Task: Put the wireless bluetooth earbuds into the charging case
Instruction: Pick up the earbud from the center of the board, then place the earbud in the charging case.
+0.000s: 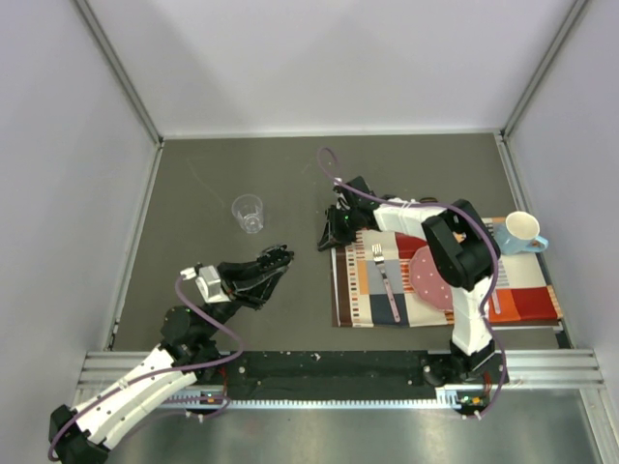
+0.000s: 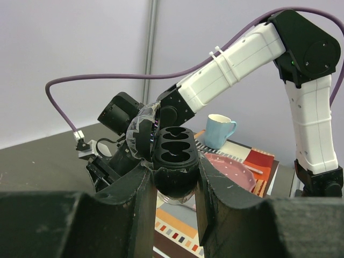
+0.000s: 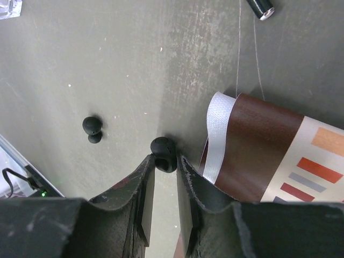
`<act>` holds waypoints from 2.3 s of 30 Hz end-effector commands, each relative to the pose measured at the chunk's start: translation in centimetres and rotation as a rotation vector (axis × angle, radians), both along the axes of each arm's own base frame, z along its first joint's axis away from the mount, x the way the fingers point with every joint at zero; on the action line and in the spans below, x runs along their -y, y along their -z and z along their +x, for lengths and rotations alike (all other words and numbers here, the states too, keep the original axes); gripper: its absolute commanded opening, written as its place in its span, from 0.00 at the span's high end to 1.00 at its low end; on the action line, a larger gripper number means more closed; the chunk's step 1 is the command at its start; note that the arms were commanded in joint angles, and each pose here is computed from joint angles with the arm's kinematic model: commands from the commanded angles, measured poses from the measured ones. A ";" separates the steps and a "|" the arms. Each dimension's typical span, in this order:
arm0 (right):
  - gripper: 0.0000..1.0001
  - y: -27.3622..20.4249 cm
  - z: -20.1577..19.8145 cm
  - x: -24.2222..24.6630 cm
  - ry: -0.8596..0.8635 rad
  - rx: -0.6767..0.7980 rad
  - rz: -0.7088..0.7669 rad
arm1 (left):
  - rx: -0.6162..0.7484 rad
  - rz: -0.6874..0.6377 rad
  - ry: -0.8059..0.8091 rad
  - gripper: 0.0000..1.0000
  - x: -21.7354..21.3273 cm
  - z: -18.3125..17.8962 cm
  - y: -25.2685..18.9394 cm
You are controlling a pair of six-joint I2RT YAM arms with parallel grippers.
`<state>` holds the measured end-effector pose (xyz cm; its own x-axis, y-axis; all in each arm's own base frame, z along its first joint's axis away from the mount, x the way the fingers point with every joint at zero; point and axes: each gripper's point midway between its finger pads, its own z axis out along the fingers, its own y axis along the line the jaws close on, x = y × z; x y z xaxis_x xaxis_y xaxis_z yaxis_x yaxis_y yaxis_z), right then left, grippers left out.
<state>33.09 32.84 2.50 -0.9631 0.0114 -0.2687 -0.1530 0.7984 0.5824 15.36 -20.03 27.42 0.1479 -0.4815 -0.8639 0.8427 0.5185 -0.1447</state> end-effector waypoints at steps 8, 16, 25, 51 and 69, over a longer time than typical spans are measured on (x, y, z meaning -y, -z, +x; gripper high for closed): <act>0.85 0.8 0.1 2.0 0.019 0.024 -0.063 | 0.016 -0.043 0.000 1.00 -0.3 -0.2 -1.6; 1.00 0.1 0.2 2.0 0.012 0.050 -0.050 | 0.022 -0.041 0.000 1.00 -0.3 -0.2 -1.7; 1.00 -6.1 0.2 2.6 -0.018 0.218 -0.001 | 0.026 -0.039 0.000 1.00 -0.3 -0.2 -1.8; 1.00 -33.2 -18.2 5.3 -0.991 1.316 0.367 | 0.190 0.152 0.126 1.00 2.4 -2.1 -2.6; 1.00 -32.3 -20.9 2.4 -1.246 1.375 0.250 | 0.197 0.205 0.207 1.00 4.0 -2.5 -2.8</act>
